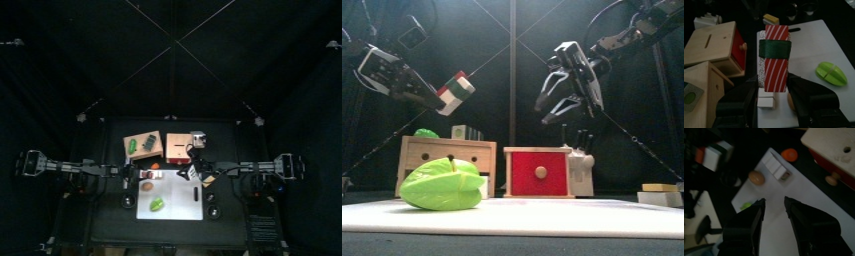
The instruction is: Unwrap salmon sushi
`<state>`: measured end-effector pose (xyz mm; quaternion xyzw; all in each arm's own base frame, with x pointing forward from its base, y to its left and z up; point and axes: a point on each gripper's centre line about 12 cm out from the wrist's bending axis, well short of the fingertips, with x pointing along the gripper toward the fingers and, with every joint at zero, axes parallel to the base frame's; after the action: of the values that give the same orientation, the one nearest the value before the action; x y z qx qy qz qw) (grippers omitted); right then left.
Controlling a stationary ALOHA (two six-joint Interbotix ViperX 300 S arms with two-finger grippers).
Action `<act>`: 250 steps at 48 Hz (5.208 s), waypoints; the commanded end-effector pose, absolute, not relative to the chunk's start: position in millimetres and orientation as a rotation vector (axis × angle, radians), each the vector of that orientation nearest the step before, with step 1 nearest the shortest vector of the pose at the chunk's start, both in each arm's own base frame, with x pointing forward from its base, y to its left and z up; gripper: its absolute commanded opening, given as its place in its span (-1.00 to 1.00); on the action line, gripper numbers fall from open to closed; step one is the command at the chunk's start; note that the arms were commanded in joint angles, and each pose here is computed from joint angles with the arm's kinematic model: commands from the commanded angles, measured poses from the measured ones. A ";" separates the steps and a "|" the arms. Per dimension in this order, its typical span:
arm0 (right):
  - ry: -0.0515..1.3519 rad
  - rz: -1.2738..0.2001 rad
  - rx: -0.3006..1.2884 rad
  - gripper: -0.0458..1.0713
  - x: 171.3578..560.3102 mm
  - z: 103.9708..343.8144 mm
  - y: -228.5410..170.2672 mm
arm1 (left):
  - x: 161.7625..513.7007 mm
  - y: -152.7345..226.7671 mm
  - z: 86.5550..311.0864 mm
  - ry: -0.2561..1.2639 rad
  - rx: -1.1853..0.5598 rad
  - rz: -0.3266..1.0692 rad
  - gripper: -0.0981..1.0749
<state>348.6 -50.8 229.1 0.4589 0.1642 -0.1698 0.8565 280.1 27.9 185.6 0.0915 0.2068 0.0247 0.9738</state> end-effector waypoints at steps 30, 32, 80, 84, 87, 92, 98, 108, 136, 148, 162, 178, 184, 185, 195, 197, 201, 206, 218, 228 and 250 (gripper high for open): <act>0.189 -0.297 1.111 0.91 357.7 224.0 -35.9 | 337.3 45.9 194.3 0.419 0.204 0.101 0.17; 0.184 -0.299 1.115 0.96 358.2 225.1 -36.7 | 339.3 46.6 195.2 0.418 0.213 0.101 0.17; 0.156 -0.319 1.105 0.95 381.8 229.8 -52.8 | 372.9 54.9 204.3 0.394 0.251 0.105 0.17; 0.156 -0.326 1.108 0.95 381.4 229.4 -55.0 | 373.1 54.3 203.7 0.395 0.252 0.104 0.17; 0.157 -0.330 1.108 0.94 381.4 228.7 -56.2 | 373.0 54.2 204.3 0.394 0.255 0.103 0.17; 0.158 -0.337 1.109 0.93 382.5 226.8 -58.1 | 373.1 54.3 203.7 0.395 0.252 0.104 0.17; 0.159 -0.342 1.107 0.93 383.4 225.5 -60.0 | 373.8 53.2 203.7 0.395 0.252 0.101 0.17; 0.158 -0.343 1.108 0.93 385.9 225.7 -61.0 | 375.2 54.0 202.9 0.397 0.253 0.102 0.17; 0.180 -0.350 1.106 0.53 385.5 222.9 -60.3 | 375.4 54.6 201.2 0.402 0.253 0.102 0.17; 0.192 -0.358 1.109 0.17 385.1 220.9 -60.6 | 374.7 54.5 200.1 0.405 0.254 0.101 0.17; 0.196 -0.354 1.105 0.17 383.6 224.2 -59.9 | 371.1 54.6 194.9 0.420 0.251 0.101 0.17; 0.196 -0.348 1.098 0.17 381.3 226.8 -59.2 | 368.5 54.2 191.1 0.432 0.250 0.099 0.17; 0.193 -0.343 1.091 0.17 380.0 228.7 -58.8 | 366.7 54.0 188.5 0.440 0.249 0.098 0.17; 0.193 -0.341 1.093 0.17 379.9 229.3 -58.3 | 366.4 53.9 188.1 0.440 0.251 0.097 0.17; 0.190 -0.339 1.091 0.17 378.2 230.6 -58.0 | 366.0 53.9 187.6 0.441 0.249 0.098 0.17; 0.192 -0.340 1.091 0.17 377.9 230.0 -57.9 | 365.9 53.9 187.4 0.443 0.249 0.098 0.17; 0.191 -0.341 1.091 0.17 377.4 230.1 -58.5 | 365.9 53.9 187.4 0.443 0.249 0.098 0.17; 0.192 -0.340 1.091 0.17 377.5 230.1 -57.9 | 366.0 53.9 187.6 0.441 0.249 0.098 0.17; 0.192 -0.340 1.091 0.17 376.8 230.5 -57.8 | 365.2 53.7 186.4 0.446 0.250 0.096 0.17; 0.194 -0.339 1.092 0.17 368.0 232.3 -56.4 | 360.5 53.2 181.7 0.455 0.251 0.096 0.17; 0.205 -0.335 1.092 0.17 351.0 232.2 -51.1 | 351.4 51.9 173.9 0.477 0.250 0.093 0.17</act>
<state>355.6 -52.3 213.2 0.5168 0.1181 -0.1726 0.8302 353.8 50.6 172.3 0.1244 0.2365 0.0429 0.9627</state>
